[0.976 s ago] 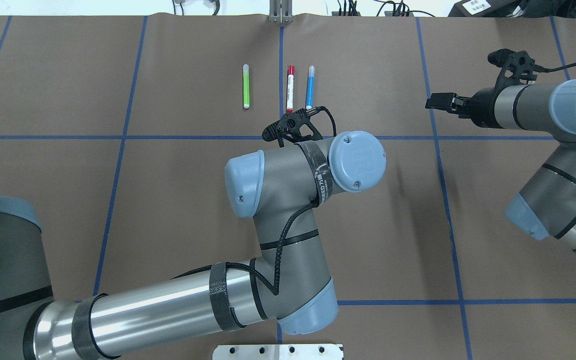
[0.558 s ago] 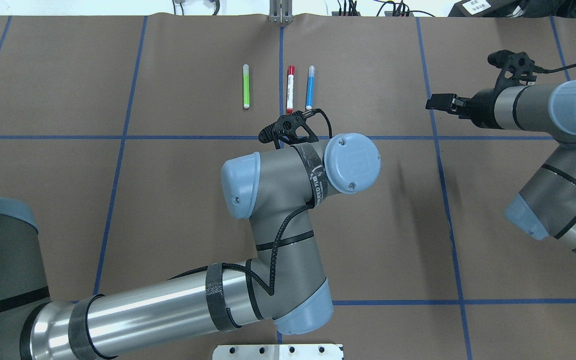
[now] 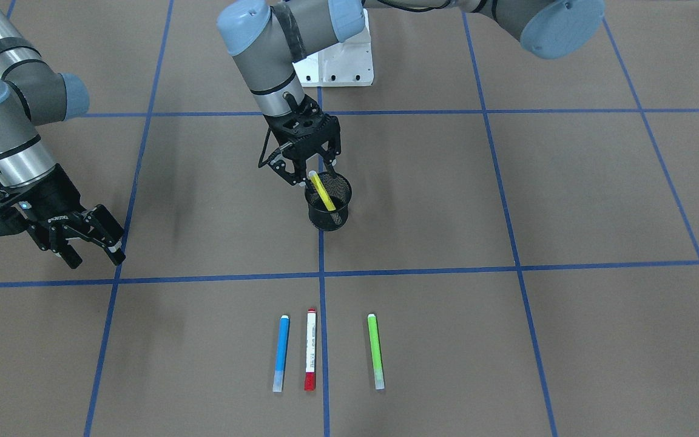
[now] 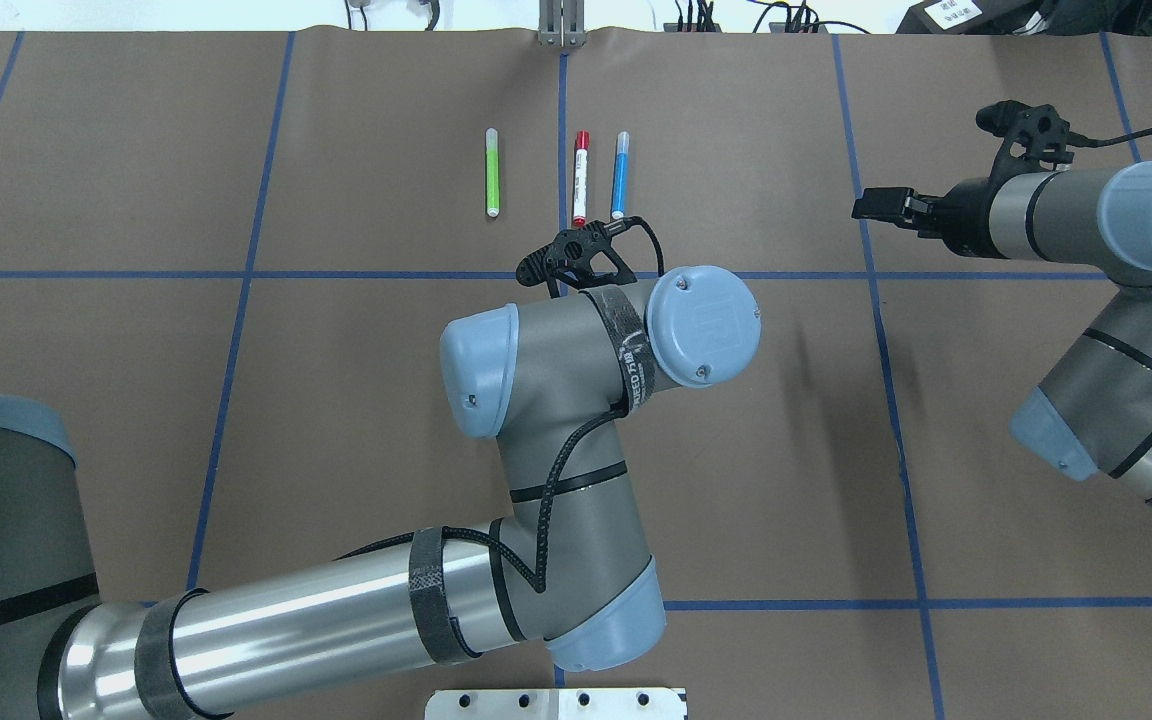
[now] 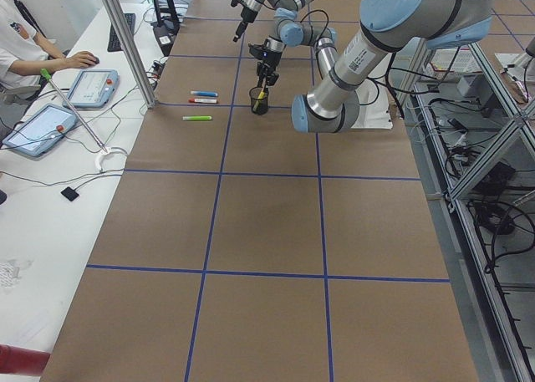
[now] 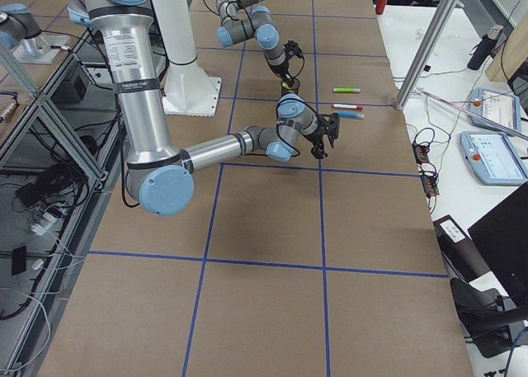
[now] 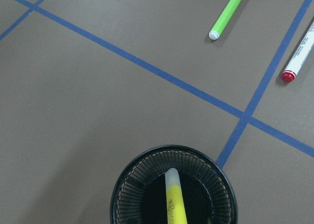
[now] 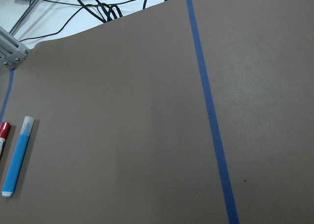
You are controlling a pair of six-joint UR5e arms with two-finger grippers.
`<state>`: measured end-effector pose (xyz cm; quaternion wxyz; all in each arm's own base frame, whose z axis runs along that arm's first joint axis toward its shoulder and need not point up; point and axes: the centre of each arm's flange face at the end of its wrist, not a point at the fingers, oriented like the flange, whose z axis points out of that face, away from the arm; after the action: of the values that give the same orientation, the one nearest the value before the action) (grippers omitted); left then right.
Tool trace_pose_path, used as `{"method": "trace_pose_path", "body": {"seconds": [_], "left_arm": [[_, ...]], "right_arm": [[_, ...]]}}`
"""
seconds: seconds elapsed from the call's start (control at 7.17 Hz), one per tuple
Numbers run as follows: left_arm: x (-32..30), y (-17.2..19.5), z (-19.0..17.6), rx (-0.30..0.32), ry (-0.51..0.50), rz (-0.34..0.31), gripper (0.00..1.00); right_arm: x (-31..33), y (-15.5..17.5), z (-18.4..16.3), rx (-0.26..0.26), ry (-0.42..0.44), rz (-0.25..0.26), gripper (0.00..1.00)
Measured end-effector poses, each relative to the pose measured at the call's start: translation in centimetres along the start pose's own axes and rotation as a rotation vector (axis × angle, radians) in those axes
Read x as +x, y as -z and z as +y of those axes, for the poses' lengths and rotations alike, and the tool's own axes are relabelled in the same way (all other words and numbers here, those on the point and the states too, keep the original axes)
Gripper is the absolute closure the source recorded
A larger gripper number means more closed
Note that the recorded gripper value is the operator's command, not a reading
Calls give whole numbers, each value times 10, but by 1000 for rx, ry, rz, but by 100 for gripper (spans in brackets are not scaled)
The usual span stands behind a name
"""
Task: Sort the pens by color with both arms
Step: 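Lower the left gripper into the cup and grasp the yellow highlighter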
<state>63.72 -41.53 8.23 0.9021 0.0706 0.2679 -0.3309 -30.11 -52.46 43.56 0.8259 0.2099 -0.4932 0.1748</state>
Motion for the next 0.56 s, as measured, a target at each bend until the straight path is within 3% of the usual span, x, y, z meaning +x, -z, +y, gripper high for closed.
{"method": "trace_pose_path", "body": {"seconds": [0.56], "left_arm": [[-2,1,7,-7,-6,0,46]], "right_arm": [[2,-2,0,1,-2,5,1]]}}
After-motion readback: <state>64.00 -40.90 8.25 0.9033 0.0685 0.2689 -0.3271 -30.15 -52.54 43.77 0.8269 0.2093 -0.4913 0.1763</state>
